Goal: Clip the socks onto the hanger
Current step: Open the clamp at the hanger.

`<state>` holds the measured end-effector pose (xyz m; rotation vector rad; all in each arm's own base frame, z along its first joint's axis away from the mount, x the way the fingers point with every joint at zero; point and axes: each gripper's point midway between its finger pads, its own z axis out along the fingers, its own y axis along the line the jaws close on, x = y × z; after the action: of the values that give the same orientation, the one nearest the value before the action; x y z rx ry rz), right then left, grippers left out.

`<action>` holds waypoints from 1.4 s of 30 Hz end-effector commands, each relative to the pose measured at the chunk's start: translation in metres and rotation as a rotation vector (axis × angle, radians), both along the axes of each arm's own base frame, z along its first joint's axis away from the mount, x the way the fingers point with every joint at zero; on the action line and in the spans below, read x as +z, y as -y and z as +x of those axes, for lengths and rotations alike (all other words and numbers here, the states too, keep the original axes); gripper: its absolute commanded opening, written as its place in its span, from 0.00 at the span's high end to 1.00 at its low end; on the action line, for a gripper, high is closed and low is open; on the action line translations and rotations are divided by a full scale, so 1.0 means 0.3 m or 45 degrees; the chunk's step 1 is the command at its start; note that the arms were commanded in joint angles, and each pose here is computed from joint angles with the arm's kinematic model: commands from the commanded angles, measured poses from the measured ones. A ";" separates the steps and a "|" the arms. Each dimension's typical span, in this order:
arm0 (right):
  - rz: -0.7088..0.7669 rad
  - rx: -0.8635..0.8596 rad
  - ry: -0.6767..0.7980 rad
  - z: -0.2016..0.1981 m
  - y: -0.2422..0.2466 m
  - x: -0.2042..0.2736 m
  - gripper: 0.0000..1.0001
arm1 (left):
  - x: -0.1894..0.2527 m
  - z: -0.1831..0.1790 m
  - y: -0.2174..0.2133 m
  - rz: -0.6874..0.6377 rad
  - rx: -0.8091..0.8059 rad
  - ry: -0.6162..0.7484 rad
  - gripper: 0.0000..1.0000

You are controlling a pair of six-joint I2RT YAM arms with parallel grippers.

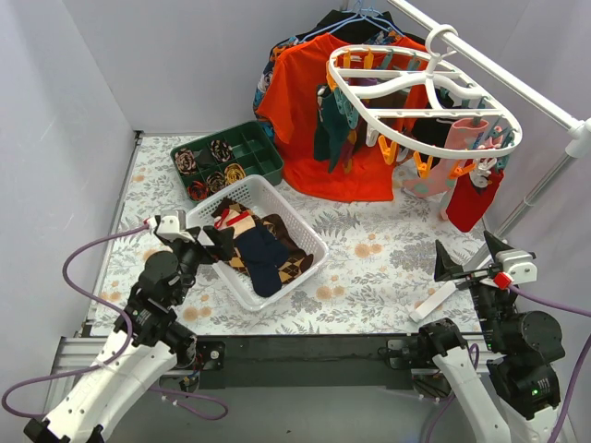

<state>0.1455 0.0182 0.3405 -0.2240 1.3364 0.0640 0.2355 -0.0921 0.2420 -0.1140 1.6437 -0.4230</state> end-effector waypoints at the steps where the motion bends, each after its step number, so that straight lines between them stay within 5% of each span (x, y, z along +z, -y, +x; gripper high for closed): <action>1: 0.040 -0.024 0.099 -0.046 0.032 0.072 0.02 | 0.021 0.009 0.060 0.037 -0.117 0.017 0.02; 17: 0.071 -0.026 -0.086 0.014 0.005 0.138 0.02 | 0.021 0.100 0.222 0.069 -0.310 -0.111 0.02; 32: 0.122 -0.323 -0.301 0.132 0.085 0.301 0.02 | -0.068 0.117 0.237 0.111 -0.333 -0.100 0.02; 42: 0.075 -0.528 -0.366 0.212 0.137 0.321 0.18 | -0.035 0.104 0.245 0.096 -0.363 -0.064 0.02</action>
<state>0.2030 -0.0159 0.4313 0.0737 1.6365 -0.1695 0.2695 -0.1653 0.2196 0.1479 1.7749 -0.5661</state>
